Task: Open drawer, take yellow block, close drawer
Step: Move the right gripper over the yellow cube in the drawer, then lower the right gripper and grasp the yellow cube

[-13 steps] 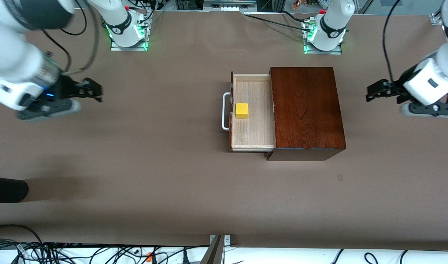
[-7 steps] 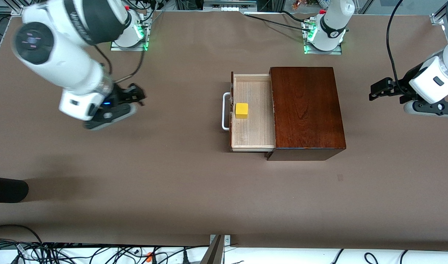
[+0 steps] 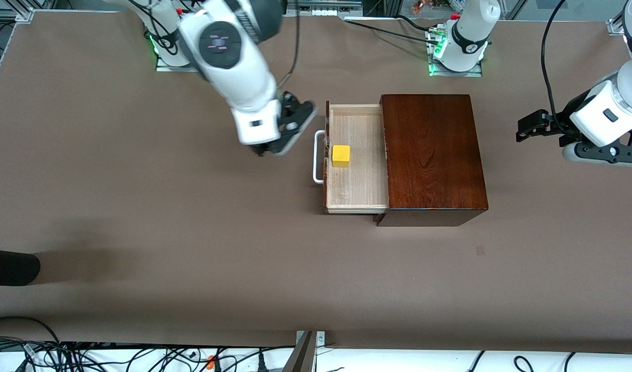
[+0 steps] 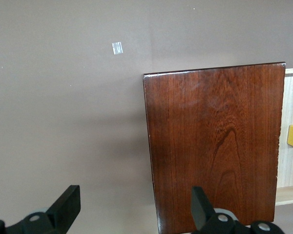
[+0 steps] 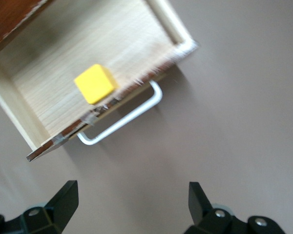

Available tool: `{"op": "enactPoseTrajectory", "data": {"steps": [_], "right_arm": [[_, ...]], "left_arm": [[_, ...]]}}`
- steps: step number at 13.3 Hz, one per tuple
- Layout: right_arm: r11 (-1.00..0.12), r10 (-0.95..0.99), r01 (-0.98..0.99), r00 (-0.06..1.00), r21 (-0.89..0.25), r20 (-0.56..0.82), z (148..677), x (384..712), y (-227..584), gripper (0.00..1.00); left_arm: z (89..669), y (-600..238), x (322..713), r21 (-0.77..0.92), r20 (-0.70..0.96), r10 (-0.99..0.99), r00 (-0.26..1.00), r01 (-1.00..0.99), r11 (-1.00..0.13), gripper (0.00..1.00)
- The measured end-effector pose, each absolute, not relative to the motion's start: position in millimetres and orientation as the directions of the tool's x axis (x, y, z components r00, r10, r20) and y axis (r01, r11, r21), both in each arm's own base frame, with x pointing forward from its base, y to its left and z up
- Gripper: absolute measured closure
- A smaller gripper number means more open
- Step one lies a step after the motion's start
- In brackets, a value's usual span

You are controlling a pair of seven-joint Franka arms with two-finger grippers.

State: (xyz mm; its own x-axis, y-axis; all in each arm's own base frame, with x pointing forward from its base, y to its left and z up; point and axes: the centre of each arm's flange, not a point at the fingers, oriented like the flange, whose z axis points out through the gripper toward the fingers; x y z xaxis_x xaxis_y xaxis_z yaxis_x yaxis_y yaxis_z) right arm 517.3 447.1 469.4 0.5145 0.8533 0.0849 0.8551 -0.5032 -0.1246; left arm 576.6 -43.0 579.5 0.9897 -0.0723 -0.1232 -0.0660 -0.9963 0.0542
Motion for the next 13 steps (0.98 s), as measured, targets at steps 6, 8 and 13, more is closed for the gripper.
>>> {"op": "enactPoseTrajectory", "data": {"steps": [6,8,13], "right_arm": [[-0.268,0.959,0.960,0.274,-0.081,0.066,421.2,501.8,514.3,0.00],[-0.219,0.973,0.974,0.222,-0.049,0.057,412.5,488.4,541.1,0.00],[-0.162,0.983,0.987,0.161,0.012,0.083,376.0,477.9,580.8,0.00]], "left_arm": [[578.6,-44.7,577.0,0.054,-0.124,-0.075,0.989,-0.069,-0.996,0.00],[578.5,-44.8,577.0,0.054,-0.124,-0.075,0.989,-0.069,-0.996,0.00],[578.6,-45.0,577.0,0.054,-0.124,-0.076,0.989,-0.069,-0.996,0.00]]}}
